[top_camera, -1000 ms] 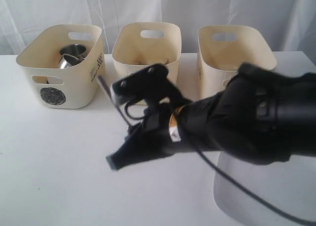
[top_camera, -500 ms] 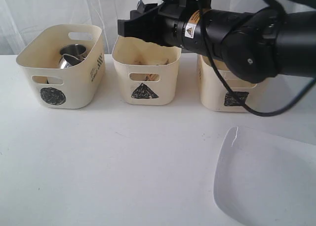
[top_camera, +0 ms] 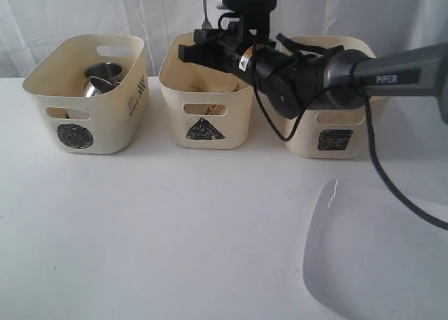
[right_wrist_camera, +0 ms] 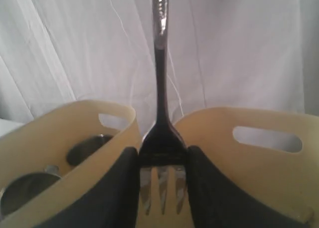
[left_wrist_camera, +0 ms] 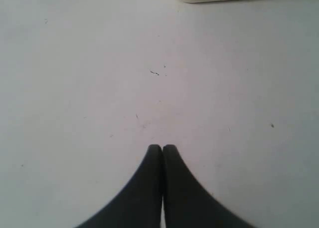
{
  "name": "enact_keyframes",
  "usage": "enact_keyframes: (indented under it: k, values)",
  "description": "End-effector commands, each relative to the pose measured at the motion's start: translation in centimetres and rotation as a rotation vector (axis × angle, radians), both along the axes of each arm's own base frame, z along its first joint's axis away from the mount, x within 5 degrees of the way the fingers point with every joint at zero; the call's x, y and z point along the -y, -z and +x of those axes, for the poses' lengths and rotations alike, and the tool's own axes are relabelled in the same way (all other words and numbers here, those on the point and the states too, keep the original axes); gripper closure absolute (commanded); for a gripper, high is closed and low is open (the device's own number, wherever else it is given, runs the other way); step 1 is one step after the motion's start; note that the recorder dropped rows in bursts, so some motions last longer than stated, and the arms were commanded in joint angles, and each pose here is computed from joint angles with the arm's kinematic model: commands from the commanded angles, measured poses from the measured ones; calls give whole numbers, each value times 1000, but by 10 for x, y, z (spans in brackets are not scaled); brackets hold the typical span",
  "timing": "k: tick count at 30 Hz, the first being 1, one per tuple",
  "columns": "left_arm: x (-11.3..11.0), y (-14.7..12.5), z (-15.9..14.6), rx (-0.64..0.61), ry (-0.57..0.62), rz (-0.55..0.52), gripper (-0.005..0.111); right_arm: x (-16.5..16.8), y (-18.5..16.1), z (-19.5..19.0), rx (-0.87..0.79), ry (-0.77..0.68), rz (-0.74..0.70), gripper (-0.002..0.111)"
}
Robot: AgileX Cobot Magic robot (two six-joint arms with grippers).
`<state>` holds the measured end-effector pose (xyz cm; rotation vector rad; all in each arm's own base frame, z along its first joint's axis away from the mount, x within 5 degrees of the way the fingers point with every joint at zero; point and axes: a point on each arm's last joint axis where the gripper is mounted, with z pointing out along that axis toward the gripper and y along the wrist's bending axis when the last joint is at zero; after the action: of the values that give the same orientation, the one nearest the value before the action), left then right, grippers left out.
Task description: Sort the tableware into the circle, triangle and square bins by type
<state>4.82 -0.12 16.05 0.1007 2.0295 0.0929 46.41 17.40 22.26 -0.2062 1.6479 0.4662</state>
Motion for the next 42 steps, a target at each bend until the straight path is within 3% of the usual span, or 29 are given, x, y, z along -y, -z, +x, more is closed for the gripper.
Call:
enact_keyframes:
  k: [1,9,21,27,30,34,36,39,42]
  values:
    - [0,4,-1,-17,-1,-7,107,0,6,10,-11,8,-67,100]
    - [0,4,-1,-17,-1,-7,107,0,2,12,-16,13,-70,73]
    - [0,4,-1,-17,-1,-7,107,8,-13,1,-188,53,-139,73]
    - [0,4,-1,-17,-1,-7,107,22,-69,-26,-271,94,-190,73]
    - [0,4,-1,-17,-1,-7,107,35,-104,-53,-334,117,-272,81]
    - [0,4,-1,-17,-1,-7,107,59,-130,-92,-467,140,-530,108]
    - [0,4,-1,-17,-1,-7,107,71,-131,-108,-530,181,-613,108]
    - [0,4,-1,-17,-1,-7,107,92,-124,-133,-605,242,-561,108]
    - [0,4,-1,-17,-1,-7,107,109,-112,-164,-623,262,-412,108]
